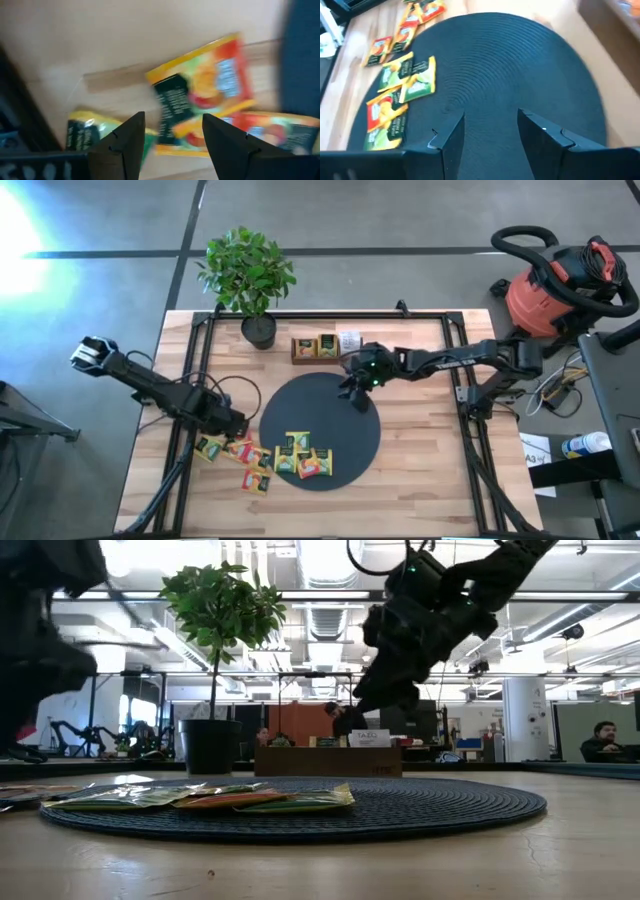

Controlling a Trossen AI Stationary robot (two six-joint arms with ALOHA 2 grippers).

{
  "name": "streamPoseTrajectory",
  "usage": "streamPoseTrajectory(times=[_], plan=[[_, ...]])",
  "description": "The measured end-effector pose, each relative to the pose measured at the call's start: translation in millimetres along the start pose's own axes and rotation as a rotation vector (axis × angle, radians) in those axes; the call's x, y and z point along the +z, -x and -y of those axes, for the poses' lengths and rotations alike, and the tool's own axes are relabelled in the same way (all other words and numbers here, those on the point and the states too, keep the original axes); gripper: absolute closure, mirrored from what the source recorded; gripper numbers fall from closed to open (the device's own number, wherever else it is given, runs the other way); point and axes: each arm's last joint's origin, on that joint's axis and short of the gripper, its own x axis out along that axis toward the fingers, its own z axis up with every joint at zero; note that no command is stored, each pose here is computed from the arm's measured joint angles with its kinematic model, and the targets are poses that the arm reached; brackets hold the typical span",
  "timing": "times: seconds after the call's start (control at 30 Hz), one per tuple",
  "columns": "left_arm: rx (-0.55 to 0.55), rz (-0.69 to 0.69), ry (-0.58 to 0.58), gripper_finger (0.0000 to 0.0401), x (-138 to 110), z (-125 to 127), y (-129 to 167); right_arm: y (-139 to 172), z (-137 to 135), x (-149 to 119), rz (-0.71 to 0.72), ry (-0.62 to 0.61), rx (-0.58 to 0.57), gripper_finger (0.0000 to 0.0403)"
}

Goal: Pick & Place Tea
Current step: Put the orange tea bag into the left slot of the wooden organizer

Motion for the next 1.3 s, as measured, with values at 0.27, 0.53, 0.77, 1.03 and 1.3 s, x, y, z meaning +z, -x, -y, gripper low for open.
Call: streamPoseTrajectory(times=[0.27,0.53,0.77,1.03,1.3], plan=[[-0.09,-0.018,0.061,0.0229,2.2,-9.2,-31.5,-19.9,-19.0,22.4,0.018,0.046,0.05,0.0229],[-0.103,0.04,0.077,0.0229,6.8,-16.3,-42.9,-35.2,-26.9,43.0,0.035,0.061,0.105,0.0229],[-0.14,0.106,0.045,0.0233,8.4,-14.3,-43.2,-69.4,-29.9,59.9,0.0,0.027,0.21,0.0229],[-0.174,0.263,0.012,0.0299,13.3,-13.8,-43.8,-113.6,-36.7,68.5,-0.048,0.017,0.266,0.0229],[-0.209,0.331,-0.029,0.0349,14.9,-11.0,-43.0,-157.0,-46.2,73.4,-0.082,-0.022,0.329,0.023]])
